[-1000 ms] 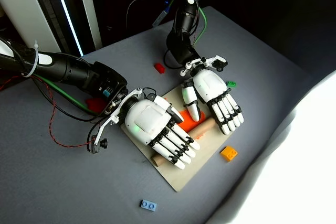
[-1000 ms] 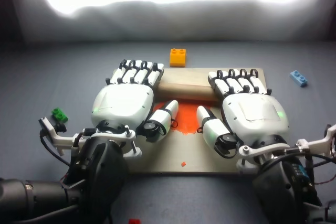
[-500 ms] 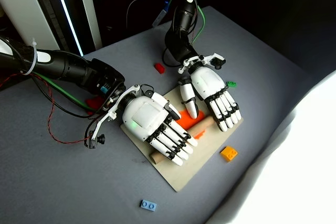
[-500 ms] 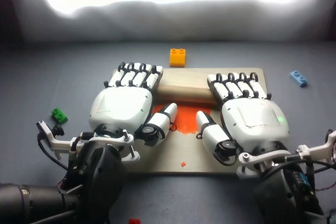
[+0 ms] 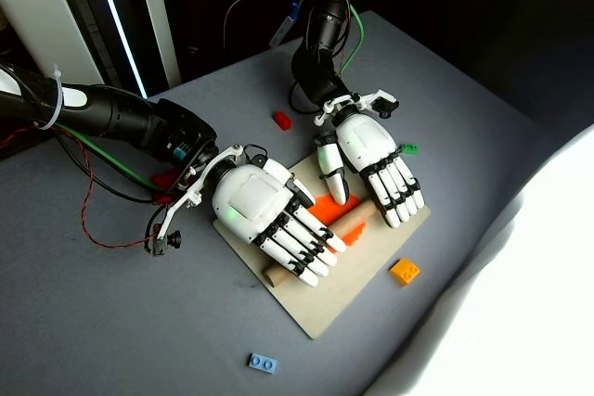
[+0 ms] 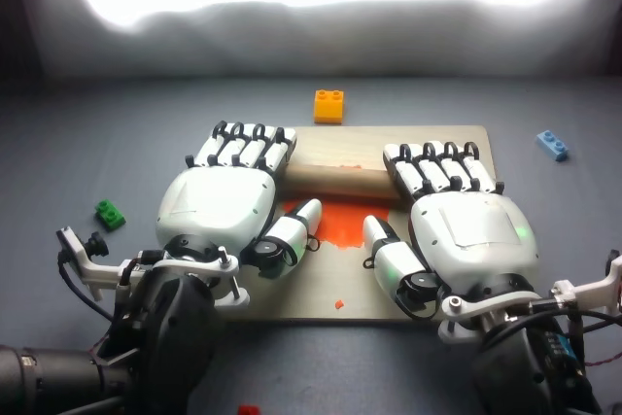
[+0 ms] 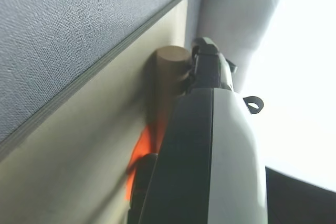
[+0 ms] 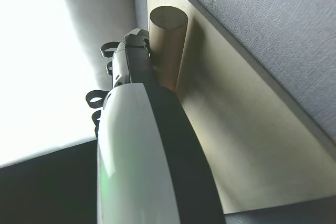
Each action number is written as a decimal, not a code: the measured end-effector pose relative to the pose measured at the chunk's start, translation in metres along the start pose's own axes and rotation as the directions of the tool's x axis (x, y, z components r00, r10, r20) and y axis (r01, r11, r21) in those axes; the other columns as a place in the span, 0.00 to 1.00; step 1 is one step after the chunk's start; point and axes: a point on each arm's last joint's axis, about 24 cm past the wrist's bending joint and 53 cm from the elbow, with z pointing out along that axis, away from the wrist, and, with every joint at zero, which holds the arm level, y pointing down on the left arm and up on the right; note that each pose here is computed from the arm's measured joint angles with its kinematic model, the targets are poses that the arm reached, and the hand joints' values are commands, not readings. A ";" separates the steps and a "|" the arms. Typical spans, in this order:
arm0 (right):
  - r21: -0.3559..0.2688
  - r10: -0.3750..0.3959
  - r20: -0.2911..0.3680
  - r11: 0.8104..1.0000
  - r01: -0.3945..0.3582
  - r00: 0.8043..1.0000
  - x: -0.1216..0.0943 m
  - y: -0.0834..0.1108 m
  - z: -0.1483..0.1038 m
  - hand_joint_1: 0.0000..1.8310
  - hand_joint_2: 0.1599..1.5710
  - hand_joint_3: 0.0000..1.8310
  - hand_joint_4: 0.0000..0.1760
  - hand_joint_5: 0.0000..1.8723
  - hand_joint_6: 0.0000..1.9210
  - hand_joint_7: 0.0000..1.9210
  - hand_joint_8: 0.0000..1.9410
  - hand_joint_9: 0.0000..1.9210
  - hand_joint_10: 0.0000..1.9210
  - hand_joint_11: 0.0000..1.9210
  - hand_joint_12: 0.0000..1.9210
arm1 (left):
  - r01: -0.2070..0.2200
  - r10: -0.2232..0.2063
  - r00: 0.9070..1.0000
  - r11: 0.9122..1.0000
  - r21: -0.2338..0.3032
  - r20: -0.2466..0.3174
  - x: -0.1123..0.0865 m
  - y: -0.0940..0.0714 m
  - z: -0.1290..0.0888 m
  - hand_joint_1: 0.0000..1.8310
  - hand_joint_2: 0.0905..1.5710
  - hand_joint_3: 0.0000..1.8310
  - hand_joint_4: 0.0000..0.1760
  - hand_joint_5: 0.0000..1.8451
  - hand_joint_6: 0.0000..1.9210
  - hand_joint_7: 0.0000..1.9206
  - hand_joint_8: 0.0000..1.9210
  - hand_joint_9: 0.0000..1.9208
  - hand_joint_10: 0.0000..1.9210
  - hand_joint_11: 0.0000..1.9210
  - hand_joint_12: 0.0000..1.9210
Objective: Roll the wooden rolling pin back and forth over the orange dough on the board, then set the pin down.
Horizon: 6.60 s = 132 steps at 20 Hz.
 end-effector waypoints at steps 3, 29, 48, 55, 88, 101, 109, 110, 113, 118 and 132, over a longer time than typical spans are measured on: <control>0.001 -0.011 0.002 1.000 0.011 1.000 0.000 0.000 0.000 0.00 1.00 0.06 0.00 0.12 0.00 0.12 0.00 0.08 0.00 0.00 0.18 | 0.000 0.000 1.000 1.000 0.001 -0.003 0.000 0.000 -0.003 0.00 0.97 0.00 0.00 0.10 0.00 0.09 0.00 0.06 0.00 0.00 0.11; 0.006 -0.068 -0.016 0.998 0.068 0.998 0.010 -0.002 -0.030 0.00 1.00 0.06 0.00 0.12 0.00 0.10 0.00 0.06 0.00 0.00 0.12 | -0.011 0.011 0.999 1.000 0.005 -0.039 0.004 0.002 -0.026 0.00 0.97 0.00 0.00 0.10 0.00 0.09 0.00 0.05 0.00 0.00 0.09; 0.015 -0.097 -0.031 0.995 0.097 0.995 0.016 -0.001 -0.043 0.00 1.00 0.06 0.00 0.11 0.00 0.10 0.00 0.06 0.00 0.00 0.13 | -0.007 0.008 0.998 1.000 0.003 -0.062 0.005 0.003 -0.041 0.00 0.97 0.00 0.00 0.10 0.00 0.09 0.00 0.05 0.00 0.00 0.11; 0.013 -0.106 -0.035 0.994 0.106 0.994 0.017 -0.001 -0.047 0.00 1.00 0.06 0.00 0.12 0.00 0.11 0.00 0.08 0.00 0.00 0.17 | -0.003 0.003 0.998 1.000 0.002 -0.068 0.006 0.002 -0.047 0.00 0.97 0.00 0.00 0.10 0.00 0.10 0.00 0.06 0.00 0.00 0.11; 0.003 -0.124 -0.060 0.992 0.124 0.990 0.028 0.009 -0.061 0.00 1.00 0.06 0.00 0.11 0.00 0.10 0.00 0.06 0.00 0.00 0.12 | -0.004 0.001 0.990 1.000 -0.022 -0.143 0.012 0.002 -0.072 0.00 0.97 0.00 0.00 0.10 0.00 0.09 0.00 0.06 0.00 0.00 0.11; 0.013 -0.117 -0.064 0.993 0.118 0.991 0.030 0.009 -0.056 0.00 1.00 0.06 0.00 0.11 0.00 0.10 0.00 0.06 0.00 0.00 0.11 | -0.006 0.004 0.989 1.000 -0.012 -0.148 0.011 -0.002 -0.075 0.00 0.97 0.00 0.00 0.10 0.00 0.09 0.00 0.06 0.00 0.00 0.11; 0.016 -0.115 -0.059 0.993 0.116 0.992 0.028 0.009 -0.051 0.00 1.00 0.06 0.00 0.12 0.00 0.11 0.00 0.07 0.00 0.00 0.15 | -0.006 0.005 0.989 1.000 -0.006 -0.150 0.011 -0.003 -0.075 0.00 0.97 0.00 0.00 0.10 0.00 0.09 0.00 0.06 0.00 0.00 0.12; 0.016 -0.113 -0.057 0.993 0.114 0.992 0.027 0.010 -0.050 0.00 1.00 0.06 0.00 0.12 0.00 0.11 0.00 0.07 0.00 0.00 0.14 | -0.006 0.005 0.989 1.000 -0.005 -0.151 0.011 -0.003 -0.075 0.00 0.97 0.00 0.00 0.10 0.00 0.10 0.00 0.07 0.00 0.00 0.12; 0.019 -0.111 -0.058 0.993 0.112 0.992 0.027 0.010 -0.049 0.00 1.00 0.06 0.00 0.12 0.00 0.11 0.00 0.07 0.00 0.00 0.14 | -0.005 0.005 0.989 1.000 -0.003 -0.150 0.011 -0.004 -0.075 0.00 0.97 0.00 0.00 0.10 0.00 0.10 0.00 0.07 0.00 0.00 0.10; 0.025 -0.105 -0.057 0.994 0.107 0.993 0.027 0.011 -0.046 0.00 1.00 0.07 0.00 0.12 0.00 0.10 0.00 0.07 0.00 0.00 0.14 | -0.010 0.012 0.989 1.000 0.013 -0.146 0.005 -0.009 -0.071 0.00 0.97 0.00 0.00 0.10 0.00 0.10 0.00 0.07 0.00 0.00 0.11; -0.009 -0.087 -0.057 0.996 0.086 0.995 0.028 0.024 -0.037 0.00 1.00 0.06 0.00 0.11 0.00 0.10 0.00 0.06 0.00 0.00 0.12 | -0.014 0.020 0.994 0.998 0.061 -0.107 -0.030 -0.034 -0.053 0.00 0.97 0.00 0.00 0.10 0.00 0.09 0.00 0.06 0.00 0.00 0.10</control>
